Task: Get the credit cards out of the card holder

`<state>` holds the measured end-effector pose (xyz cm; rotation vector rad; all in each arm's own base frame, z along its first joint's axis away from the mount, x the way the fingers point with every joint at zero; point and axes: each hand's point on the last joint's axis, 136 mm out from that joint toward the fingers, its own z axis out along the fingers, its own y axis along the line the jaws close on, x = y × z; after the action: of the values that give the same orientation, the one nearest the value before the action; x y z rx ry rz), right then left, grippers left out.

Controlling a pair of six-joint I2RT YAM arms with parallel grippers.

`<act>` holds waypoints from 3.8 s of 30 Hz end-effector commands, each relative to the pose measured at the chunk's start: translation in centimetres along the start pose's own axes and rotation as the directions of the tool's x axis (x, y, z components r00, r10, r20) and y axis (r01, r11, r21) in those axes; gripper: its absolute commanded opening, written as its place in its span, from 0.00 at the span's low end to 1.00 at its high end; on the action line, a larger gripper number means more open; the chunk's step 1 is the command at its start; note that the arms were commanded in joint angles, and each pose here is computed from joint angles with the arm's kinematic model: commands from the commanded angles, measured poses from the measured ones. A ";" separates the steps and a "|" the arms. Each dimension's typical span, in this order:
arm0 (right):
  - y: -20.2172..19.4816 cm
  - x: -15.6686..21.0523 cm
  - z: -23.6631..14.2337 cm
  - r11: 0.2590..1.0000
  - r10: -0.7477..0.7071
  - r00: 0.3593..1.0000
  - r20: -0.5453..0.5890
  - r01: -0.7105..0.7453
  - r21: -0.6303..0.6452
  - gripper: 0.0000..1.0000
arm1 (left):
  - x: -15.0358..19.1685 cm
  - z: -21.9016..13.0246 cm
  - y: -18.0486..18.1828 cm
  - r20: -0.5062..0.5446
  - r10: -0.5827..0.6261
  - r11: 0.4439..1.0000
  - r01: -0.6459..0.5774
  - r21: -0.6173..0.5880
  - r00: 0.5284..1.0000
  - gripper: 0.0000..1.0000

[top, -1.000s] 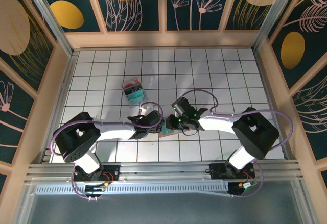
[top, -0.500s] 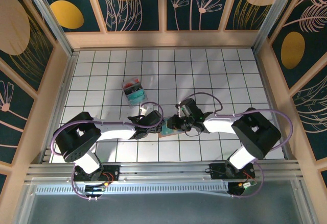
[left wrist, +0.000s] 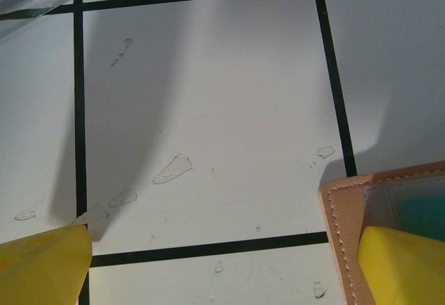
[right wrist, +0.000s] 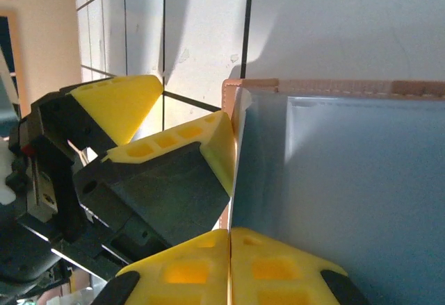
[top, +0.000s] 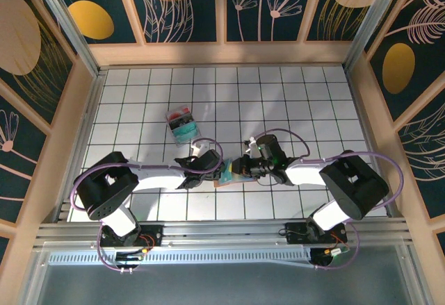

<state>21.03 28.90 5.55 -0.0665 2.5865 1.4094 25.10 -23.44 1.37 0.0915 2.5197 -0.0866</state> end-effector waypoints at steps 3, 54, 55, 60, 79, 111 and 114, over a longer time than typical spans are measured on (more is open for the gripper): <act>1.7 -0.7 -0.7 0.996 -0.031 0.999 0.033 0.034 -0.088 0.04 | 1.9 0.8 1.3 -0.075 0.042 0.998 -0.046 -0.053 0.996 0.99; -2.4 -3.6 -6.6 0.983 -0.051 0.959 0.280 -0.001 0.183 0.00 | -1.2 -0.9 0.2 0.018 0.003 1.000 -0.002 -0.016 1.000 0.99; -2.2 -3.7 -6.9 0.983 -0.057 0.956 0.288 0.004 0.181 0.00 | -1.7 -1.3 0.0 0.031 -0.003 1.000 0.003 -0.004 1.000 0.99; -1.0 -4.5 -8.4 0.987 -0.089 0.939 0.331 0.040 0.153 0.00 | -4.8 -3.8 -1.7 0.130 -0.083 0.990 0.067 0.121 0.988 0.99; 8.3 -5.5 -12.9 0.934 -0.121 0.893 0.434 0.251 -0.255 0.00 | -12.7 -14.9 -9.3 0.235 -0.349 0.641 0.048 0.766 0.907 0.77; 10.5 -5.4 -14.0 0.897 -0.142 0.884 0.445 0.305 -0.321 0.14 | -15.7 -18.5 -13.2 0.342 -0.223 0.531 -0.181 0.828 0.913 0.00; 9.6 -6.0 -13.9 0.922 -0.149 0.874 0.463 0.292 -0.255 0.35 | -16.2 -17.5 -11.1 0.413 -0.132 0.634 -0.243 0.734 0.901 0.00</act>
<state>23.37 22.39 21.99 -0.0593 1.8950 1.6075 25.92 -35.65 24.52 0.3768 1.8636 -1.2407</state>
